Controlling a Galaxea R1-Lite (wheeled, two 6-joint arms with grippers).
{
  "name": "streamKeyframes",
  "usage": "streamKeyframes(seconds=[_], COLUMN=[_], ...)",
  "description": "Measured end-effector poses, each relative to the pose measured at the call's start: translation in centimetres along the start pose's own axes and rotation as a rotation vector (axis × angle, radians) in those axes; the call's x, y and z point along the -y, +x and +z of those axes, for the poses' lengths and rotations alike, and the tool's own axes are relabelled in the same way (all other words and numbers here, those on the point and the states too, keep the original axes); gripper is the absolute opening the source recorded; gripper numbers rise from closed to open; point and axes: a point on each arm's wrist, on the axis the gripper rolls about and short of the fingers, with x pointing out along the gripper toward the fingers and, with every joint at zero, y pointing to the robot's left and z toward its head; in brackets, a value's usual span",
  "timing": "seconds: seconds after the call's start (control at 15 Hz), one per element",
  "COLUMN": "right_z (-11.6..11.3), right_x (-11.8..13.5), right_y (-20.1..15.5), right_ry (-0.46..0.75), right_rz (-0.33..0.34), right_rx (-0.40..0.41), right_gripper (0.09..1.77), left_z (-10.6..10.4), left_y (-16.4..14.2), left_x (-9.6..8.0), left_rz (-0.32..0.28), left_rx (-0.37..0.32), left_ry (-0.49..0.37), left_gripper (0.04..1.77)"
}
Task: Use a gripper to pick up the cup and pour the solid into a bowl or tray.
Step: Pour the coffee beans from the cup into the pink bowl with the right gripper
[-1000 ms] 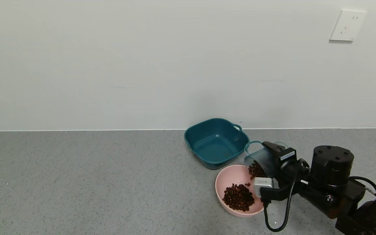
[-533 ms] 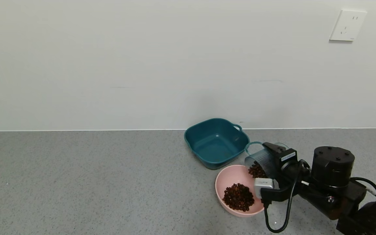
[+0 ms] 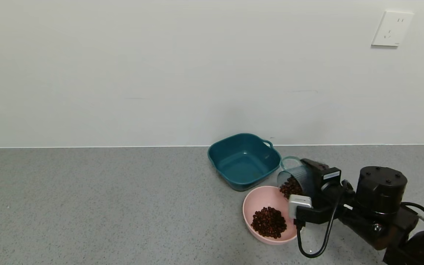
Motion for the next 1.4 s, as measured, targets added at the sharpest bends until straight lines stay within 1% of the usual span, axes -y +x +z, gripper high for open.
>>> streamKeyframes(seconds=[0.13, 0.4, 0.67, 0.87, 0.93, 1.07, 1.27, 1.4], right_z=[0.0, -0.4, -1.4, -2.8, -3.4, -5.0, -7.4, -8.0], right_x=[0.1, 0.1, 0.1, 0.0, 0.0, 0.0, 0.3, 0.3], right_y=[0.0, -0.2, -0.2, 0.0, 0.1, 0.2, 0.3, 0.4], right_ry=[0.063, 0.15, 0.286, 0.426, 0.486, 0.556, 0.658, 0.747], right_rz=[-0.012, -0.01, -0.006, -0.01, -0.006, -0.009, -0.036, -0.035], right_rx=[-0.001, -0.01, -0.042, -0.084, -0.106, -0.14, -0.179, -0.197], right_gripper=[1.38, 1.38, 1.38, 1.38, 1.38, 1.38, 1.38, 1.38], left_z=[0.0, 0.0, 0.0, 0.0, 0.0, 0.0, 0.0, 0.0], left_y=[0.0, 0.0, 0.0, 0.0, 0.0, 0.0, 0.0, 0.0], left_x=[0.0, 0.0, 0.0, 0.0, 0.0, 0.0, 0.0, 0.0], left_rz=[0.0, 0.0, 0.0, 0.0, 0.0, 0.0, 0.0, 0.0], left_rx=[0.0, 0.0, -0.002, 0.0, 0.0, 0.0, 0.0, 0.0], left_ry=[0.0, 0.0, 0.0, 0.0, 0.0, 0.0, 0.0, 0.0], left_gripper=[1.75, 1.75, 1.75, 1.75, 1.75, 1.75, 1.75, 1.75])
